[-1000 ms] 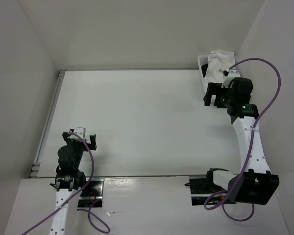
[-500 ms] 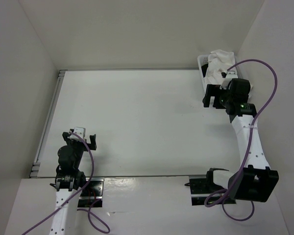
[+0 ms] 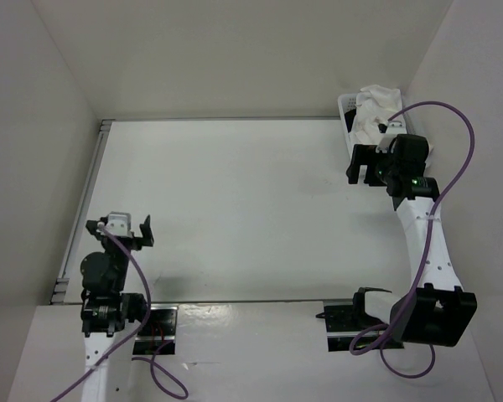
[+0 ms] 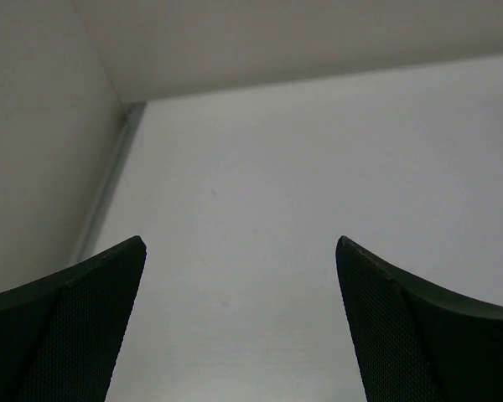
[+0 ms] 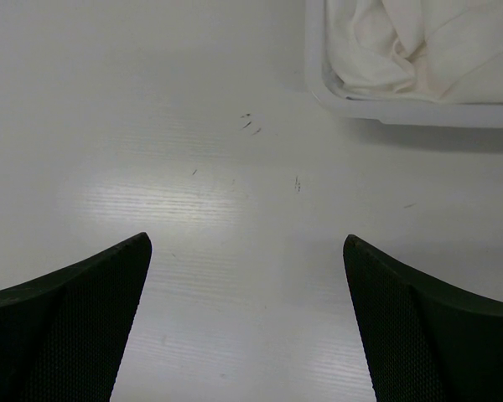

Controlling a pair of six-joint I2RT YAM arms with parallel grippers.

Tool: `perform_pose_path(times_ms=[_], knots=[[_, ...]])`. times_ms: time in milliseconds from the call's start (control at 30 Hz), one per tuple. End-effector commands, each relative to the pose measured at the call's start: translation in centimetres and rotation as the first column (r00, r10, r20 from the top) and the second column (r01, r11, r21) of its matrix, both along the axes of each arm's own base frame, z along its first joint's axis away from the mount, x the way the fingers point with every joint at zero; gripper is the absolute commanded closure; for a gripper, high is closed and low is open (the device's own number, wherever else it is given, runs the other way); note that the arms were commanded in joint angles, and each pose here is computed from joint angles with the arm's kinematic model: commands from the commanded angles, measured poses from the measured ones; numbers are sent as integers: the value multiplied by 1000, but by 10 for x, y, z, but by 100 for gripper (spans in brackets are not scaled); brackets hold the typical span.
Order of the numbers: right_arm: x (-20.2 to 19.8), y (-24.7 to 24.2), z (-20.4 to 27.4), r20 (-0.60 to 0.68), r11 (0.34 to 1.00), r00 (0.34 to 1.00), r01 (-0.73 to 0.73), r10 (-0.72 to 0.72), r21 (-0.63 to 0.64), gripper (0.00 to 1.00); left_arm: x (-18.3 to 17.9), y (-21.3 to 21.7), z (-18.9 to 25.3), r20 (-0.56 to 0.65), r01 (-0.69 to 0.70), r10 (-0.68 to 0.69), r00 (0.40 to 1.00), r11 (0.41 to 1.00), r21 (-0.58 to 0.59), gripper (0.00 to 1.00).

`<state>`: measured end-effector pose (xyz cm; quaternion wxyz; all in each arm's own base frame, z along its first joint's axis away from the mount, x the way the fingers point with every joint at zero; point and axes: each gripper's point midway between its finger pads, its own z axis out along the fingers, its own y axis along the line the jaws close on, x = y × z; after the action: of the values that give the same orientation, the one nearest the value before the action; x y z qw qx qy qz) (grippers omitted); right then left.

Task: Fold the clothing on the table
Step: Grab the skirt from the pile

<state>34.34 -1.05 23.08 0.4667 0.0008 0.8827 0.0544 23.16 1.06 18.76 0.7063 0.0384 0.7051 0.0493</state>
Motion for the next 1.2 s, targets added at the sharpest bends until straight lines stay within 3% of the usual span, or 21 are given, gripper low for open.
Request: perform_pose_path(times_ms=[0, 100, 133, 167, 200, 233, 267, 300, 367, 433, 467, 500, 600, 733, 867, 900, 967, 1167], knots=[[-1, 3, 16, 54, 1000, 998, -25, 26, -8, 1, -42, 9, 135, 371, -69, 52, 927, 997, 30, 0], [-1, 3, 16, 54, 1000, 998, -25, 26, -8, 1, -48, 18, 195, 369, -117, 109, 923, 993, 0, 0], [-1, 3, 16, 54, 1000, 998, -25, 26, -8, 1, -44, 32, 198, 298, -186, 197, 934, 980, -67, 0], [-2, 3, 19, 63, 1000, 998, -25, 26, -10, 1, -12, 42, 190, 152, -242, 251, 956, 967, -79, 0], [-2, 3, 19, 63, 1000, 998, -25, 26, -10, 1, -23, 49, 226, 114, -291, 302, 947, 951, -102, 0], [-2, 3, 19, 63, 1000, 998, -25, 26, -10, 1, -16, 57, 234, 46, -341, 345, 937, 936, -87, 0], [-2, 3, 19, 63, 1000, 998, -25, 26, -10, 1, 22, 59, 218, -118, -352, 346, 931, 935, -35, 0], [-2, 3, 19, 63, 1000, 998, -25, 26, -10, 1, 21, 60, 201, -262, -347, 344, 902, 937, 39, 0], [-2, 3, 19, 64, 999, 997, -30, 31, -18, 1, 49, 53, 210, -361, -228, 269, 893, 962, 152, 0], [-2, 6, 19, 64, 999, 997, -39, 40, -18, 1, 61, 58, 194, -406, -275, 282, 869, 958, 76, 0], [-2, 6, 19, 64, 999, 997, -39, 40, -18, 1, 65, 56, 163, -459, -287, 268, 847, 957, 30, 0], [-2, 6, 19, 64, 999, 997, -39, 40, -18, 1, 76, 52, 156, -436, -271, 246, 866, 962, 4, 0], [-2, 4, 19, 63, 999, 998, -29, 30, -24, 1, 88, 41, 108, -508, -250, 186, 841, 966, -61, 0], [-2, 2, 18, 62, 999, 998, -20, 21, -29, 1, 109, 31, 54, -636, -253, 113, 763, 958, -134, 0], [2, -6, 21, 79, 998, 997, 21, -16, -55, 1, 118, 40, 25, -686, -279, 150, 712, 957, -81, 0], [2, -9, 21, 78, 997, 997, 35, -30, -64, 1, 118, 32, 20, -703, -217, 96, 705, 973, -85, 0], [8, -13, 33, 123, 994, 992, 48, -37, -93, 1, 119, 23, 19, -704, -185, 60, 707, 977, -103, 0], [65, -38, 31, 99, 964, 989, 134, -114, -229, 1, 102, 12, 55, -573, -106, 10, 819, 985, -134, 0]])
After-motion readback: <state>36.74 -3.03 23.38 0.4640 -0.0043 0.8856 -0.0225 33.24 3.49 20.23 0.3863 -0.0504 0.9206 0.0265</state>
